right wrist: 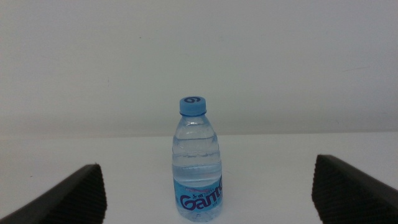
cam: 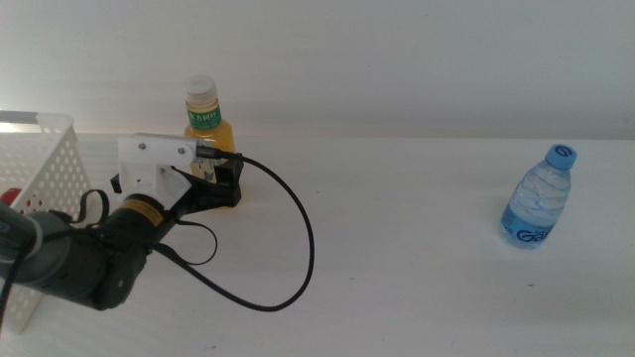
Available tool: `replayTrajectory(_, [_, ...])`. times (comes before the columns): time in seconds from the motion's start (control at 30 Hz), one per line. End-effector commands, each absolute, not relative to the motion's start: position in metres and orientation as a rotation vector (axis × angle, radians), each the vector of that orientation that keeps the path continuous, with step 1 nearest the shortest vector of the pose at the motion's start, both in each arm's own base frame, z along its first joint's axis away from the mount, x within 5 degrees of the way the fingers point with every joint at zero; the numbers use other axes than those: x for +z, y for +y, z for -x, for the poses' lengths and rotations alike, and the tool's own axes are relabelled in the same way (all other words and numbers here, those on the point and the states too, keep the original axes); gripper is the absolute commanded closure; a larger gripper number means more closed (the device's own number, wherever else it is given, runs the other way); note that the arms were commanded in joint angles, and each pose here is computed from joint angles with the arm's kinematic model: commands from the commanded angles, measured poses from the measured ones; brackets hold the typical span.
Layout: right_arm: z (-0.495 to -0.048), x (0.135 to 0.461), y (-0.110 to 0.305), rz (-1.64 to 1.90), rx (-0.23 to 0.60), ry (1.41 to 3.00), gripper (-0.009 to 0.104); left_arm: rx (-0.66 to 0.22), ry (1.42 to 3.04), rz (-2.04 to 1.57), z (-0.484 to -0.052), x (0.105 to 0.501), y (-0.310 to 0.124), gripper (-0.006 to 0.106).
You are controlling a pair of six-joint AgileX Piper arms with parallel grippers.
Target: Use arms to grab the bottles and put them into the dustbin to the left of the table.
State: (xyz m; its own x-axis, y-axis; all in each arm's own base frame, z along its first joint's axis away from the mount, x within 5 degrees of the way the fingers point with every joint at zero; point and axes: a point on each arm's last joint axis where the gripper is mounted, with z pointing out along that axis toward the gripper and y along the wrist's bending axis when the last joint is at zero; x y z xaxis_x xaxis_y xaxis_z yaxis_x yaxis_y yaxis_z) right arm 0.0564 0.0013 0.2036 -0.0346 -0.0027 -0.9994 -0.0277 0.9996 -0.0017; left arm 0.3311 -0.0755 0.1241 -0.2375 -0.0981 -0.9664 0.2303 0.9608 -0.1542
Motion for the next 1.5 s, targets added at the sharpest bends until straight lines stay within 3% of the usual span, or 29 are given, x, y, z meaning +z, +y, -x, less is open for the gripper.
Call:
replayTrajectory(0.0, [-0.055,0.191,0.001,0.025,0.007,1.602,0.007,-0.3,1.795,-0.08,-0.336,0.119,-0.075,0.007])
replayTrajectory(0.33, [-0.055,0.191,0.001,0.025,0.007,1.602,0.007,-0.295,1.788,-0.053,-0.366,0.102,-0.079,0.007])
replayTrajectory(0.7, [-0.055,0.191,0.001,0.025,0.007,1.602,0.007,-0.21,1.784,-0.018,-0.395,0.091,-0.078,0.008])
replayTrajectory(0.83, [-0.055,0.191,0.001,0.025,0.007,1.602,0.007,-0.166,1.808,-0.079,-0.401,0.092,-0.078,0.028])
replayTrajectory(0.9, [-0.055,0.191,0.001,0.025,0.007,1.602,0.007,-0.18,1.812,-0.098,-0.399,0.094,-0.079,0.048])
replayTrajectory(1.03, [-0.055,0.191,0.001,0.025,0.007,1.602,0.007,-0.191,1.918,-0.139,-0.381,0.12,-0.079,0.103])
replayTrajectory(1.23, [-0.055,0.191,0.001,0.025,0.007,1.602,0.007,-0.098,2.383,-0.242,-0.325,0.188,-0.072,0.102])
replayTrajectory(1.33, [-0.055,0.191,0.001,0.025,0.007,1.602,0.007,-0.047,2.52,-0.247,-0.295,0.235,-0.062,0.102])
replayTrajectory(1.47, [-0.055,0.191,0.001,0.025,0.007,1.602,0.007,0.116,2.575,-0.365,-0.276,0.298,-0.029,0.102])
